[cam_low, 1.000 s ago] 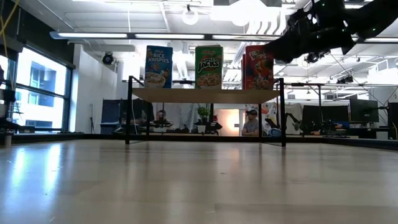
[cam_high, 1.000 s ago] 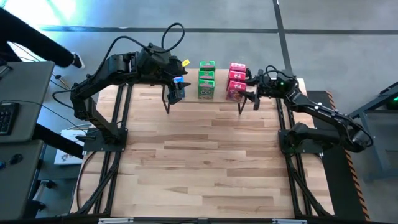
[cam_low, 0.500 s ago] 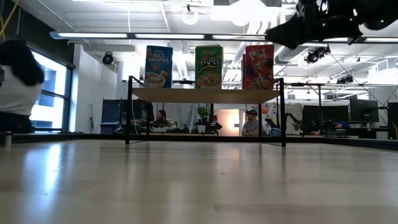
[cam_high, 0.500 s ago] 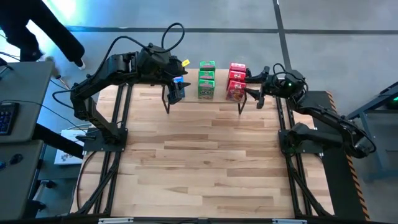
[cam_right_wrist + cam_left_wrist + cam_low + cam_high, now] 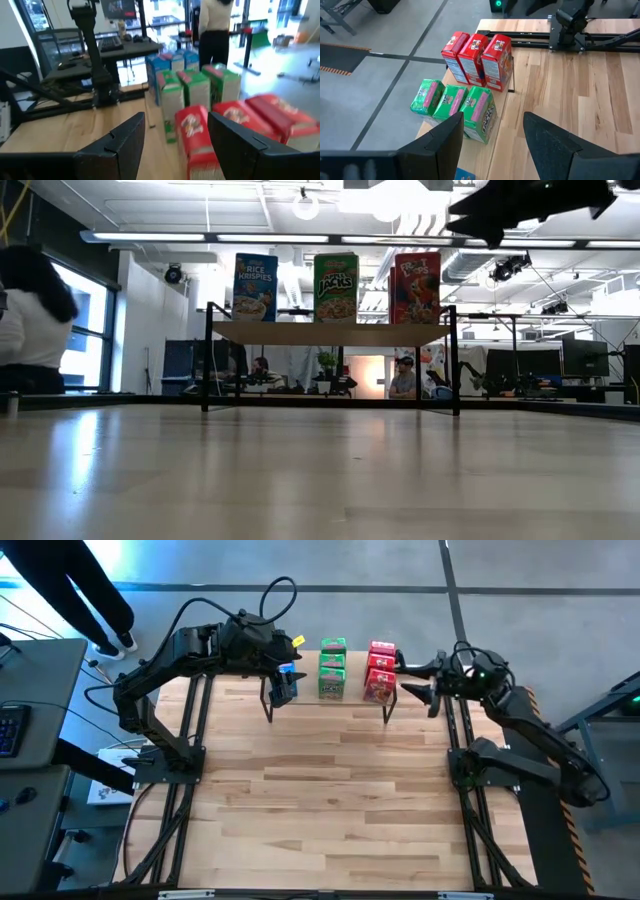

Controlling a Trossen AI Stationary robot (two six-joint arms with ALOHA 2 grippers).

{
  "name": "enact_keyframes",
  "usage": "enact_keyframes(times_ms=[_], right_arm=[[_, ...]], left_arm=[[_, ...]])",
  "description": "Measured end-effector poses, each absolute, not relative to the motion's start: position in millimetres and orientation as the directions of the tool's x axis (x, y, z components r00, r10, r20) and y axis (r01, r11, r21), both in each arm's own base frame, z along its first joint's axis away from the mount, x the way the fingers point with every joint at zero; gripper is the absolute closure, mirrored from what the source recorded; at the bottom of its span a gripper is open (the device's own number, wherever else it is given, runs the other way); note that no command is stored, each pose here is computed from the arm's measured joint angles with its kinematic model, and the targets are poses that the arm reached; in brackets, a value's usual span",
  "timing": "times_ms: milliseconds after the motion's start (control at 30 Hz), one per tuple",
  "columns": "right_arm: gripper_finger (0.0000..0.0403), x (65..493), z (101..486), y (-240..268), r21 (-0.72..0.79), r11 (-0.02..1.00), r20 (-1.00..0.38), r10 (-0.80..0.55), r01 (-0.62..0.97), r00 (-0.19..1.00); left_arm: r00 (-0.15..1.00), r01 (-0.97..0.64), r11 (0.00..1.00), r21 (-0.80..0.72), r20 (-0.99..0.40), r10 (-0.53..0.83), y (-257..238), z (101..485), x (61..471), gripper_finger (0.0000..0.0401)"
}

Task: Stack cereal on shelf
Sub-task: Put the red cereal box on the shelf aligned with the other red cereal boxes

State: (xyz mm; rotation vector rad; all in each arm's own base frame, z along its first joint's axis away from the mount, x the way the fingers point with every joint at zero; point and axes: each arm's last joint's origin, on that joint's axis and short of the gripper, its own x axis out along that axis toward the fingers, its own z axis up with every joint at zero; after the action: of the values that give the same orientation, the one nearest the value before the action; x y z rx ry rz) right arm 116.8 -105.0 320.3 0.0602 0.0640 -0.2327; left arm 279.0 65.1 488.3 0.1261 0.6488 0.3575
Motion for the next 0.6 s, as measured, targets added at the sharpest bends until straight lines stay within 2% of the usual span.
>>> enact_keyframes(times_ms=[367,600], right_arm=[[0.0194,119,307,-91,0.252,0.938,-0.266,-0.17,0.239,0.949],[0.0194,131,301,-85,0.257,0.935,-0.313,-0.16,0.245,0.936]], left_arm=[[0.738,-0.286,0.931,0.225,-0.568,0.364,65,488,279,0.0203],[0.738,-0.286,0.931,0.225,-0.568,0.364,65,488,279,0.0203]])
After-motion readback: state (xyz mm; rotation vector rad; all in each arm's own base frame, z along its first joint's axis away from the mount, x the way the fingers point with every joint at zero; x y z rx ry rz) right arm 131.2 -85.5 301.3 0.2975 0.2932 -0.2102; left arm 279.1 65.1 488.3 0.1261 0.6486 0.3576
